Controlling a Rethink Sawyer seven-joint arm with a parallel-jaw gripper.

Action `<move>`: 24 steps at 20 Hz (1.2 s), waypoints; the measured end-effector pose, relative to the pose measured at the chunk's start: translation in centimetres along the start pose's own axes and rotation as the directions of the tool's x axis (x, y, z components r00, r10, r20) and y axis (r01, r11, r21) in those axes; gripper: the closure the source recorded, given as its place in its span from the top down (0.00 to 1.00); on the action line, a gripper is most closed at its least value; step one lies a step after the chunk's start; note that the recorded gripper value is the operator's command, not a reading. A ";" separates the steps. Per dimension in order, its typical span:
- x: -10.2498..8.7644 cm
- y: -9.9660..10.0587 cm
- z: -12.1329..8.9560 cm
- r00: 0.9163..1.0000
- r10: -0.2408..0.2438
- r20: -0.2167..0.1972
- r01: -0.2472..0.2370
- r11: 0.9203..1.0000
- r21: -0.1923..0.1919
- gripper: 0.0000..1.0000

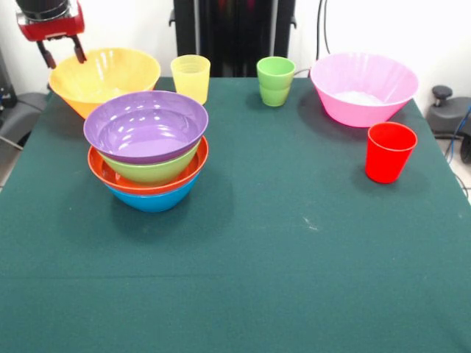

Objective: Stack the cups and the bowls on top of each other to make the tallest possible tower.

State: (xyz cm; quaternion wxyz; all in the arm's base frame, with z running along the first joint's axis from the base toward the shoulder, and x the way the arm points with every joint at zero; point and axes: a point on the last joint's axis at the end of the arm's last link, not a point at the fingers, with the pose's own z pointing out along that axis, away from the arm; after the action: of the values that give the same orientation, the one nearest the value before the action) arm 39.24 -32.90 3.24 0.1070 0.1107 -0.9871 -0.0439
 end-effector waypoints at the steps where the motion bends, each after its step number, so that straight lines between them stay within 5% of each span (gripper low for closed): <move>1: 0.2 -0.1 0.2 1.000 0.004 0.001 -0.004 1.000 -0.005 1.00; 15: 0.5 0.0 2.1 1.000 0.021 0.022 -0.020 0.998 -0.064 1.00; 24: 0.4 -0.7 1.4 1.000 0.024 0.018 -0.022 0.996 -0.091 1.00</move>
State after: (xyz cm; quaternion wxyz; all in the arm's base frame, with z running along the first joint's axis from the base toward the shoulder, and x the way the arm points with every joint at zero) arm 38.71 -33.54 1.85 0.1031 0.0940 -0.9862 -0.0886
